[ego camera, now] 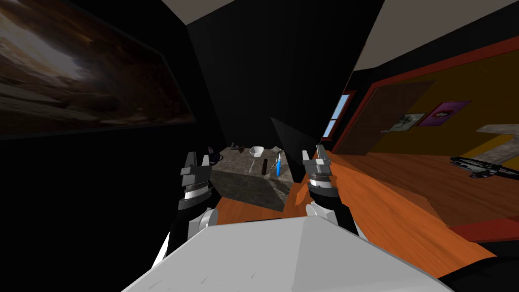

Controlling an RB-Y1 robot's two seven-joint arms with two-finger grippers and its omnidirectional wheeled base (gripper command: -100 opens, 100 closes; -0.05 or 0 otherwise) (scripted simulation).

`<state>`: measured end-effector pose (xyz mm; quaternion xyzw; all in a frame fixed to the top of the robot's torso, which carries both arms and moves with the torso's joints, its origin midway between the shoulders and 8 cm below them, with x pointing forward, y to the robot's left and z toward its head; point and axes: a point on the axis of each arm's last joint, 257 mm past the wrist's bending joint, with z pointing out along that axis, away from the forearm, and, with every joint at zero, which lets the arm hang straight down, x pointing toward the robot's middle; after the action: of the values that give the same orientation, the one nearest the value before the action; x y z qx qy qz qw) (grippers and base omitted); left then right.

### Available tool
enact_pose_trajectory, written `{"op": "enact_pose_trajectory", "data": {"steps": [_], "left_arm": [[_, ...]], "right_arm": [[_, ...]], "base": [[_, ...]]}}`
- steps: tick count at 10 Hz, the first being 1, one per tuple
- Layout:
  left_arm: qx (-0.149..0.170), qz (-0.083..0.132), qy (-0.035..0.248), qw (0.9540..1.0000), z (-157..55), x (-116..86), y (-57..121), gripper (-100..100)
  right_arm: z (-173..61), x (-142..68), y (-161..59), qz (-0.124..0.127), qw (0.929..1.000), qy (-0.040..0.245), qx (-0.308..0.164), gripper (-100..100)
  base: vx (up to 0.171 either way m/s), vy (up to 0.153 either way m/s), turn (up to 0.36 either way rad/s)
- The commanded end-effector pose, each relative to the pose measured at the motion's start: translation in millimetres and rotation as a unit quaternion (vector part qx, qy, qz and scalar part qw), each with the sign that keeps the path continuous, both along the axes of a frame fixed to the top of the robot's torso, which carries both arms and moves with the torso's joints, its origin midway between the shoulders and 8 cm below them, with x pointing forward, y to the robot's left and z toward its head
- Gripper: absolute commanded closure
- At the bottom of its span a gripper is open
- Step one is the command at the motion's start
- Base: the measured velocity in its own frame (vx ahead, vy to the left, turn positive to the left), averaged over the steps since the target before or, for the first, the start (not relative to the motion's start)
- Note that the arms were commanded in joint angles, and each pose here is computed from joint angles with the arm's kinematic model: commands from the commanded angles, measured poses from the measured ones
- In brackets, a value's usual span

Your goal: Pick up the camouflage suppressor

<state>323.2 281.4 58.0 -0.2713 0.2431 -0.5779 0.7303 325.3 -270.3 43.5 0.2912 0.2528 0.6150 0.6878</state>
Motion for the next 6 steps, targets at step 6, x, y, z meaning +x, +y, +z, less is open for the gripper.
{"op": "enact_pose_trajectory", "data": {"steps": [6], "left_arm": [[0.0, 0.0, 0.0, 1.0, 0, 0, 0.0, 0]], "right_arm": [[-1, -6, 50, 0.039, 0.9897, -0.022, -0.136, -100]], "base": [[0.014, 0.085, 0.057]]}}
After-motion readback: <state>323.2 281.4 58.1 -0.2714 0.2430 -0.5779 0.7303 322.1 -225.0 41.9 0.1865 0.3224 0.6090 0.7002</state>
